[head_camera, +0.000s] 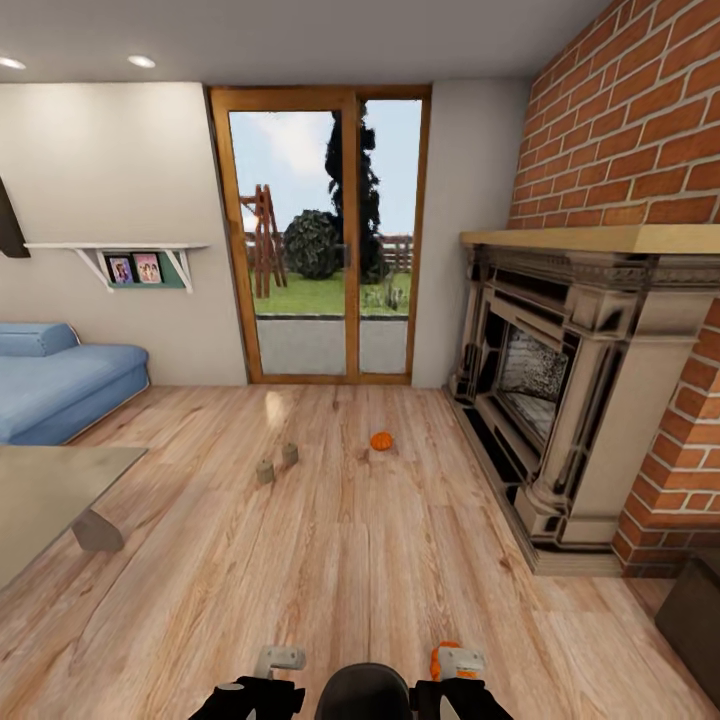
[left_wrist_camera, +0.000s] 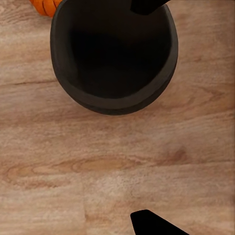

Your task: Place each of the two pumpkins and all three candles from the living room inside a cabinet in the living room (use any cabinet), then make sure every cabinet is closed, and position the cauldron so it is next to a table in the living room.

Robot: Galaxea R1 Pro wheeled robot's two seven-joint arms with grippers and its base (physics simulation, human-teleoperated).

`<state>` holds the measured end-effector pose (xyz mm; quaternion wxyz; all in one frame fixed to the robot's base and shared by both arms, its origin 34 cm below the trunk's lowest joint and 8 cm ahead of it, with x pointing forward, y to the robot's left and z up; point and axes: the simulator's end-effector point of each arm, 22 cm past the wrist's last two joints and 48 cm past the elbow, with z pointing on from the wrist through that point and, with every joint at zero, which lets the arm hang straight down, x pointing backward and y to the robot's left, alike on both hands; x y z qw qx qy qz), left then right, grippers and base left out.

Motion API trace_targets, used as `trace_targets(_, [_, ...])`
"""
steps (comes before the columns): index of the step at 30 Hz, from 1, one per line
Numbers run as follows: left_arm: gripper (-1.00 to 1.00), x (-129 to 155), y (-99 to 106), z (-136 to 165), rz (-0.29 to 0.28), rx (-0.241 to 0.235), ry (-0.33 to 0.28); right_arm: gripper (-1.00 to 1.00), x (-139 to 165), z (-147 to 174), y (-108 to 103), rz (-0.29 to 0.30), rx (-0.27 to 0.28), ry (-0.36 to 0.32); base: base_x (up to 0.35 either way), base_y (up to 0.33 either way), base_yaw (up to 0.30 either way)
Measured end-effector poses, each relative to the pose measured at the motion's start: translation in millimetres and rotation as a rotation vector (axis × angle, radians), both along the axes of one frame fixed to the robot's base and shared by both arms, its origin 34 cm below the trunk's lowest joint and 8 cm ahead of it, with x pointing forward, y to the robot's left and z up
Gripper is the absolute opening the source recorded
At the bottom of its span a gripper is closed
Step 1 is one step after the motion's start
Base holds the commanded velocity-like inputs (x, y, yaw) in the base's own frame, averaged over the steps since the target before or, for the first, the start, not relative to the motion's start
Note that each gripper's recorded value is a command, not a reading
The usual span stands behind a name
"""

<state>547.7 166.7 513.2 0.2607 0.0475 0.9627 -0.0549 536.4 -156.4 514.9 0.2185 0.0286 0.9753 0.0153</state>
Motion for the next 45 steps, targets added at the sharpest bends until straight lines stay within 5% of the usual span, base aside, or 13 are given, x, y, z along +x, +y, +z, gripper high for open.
trace_targets(45, [1.00,-5.8,0.1,-83.7,0.002,-0.004,-0.022,1.00,-14.4,-91.7,1.7,0.000,0.001,-0.019,0.000,0.000,0.000])
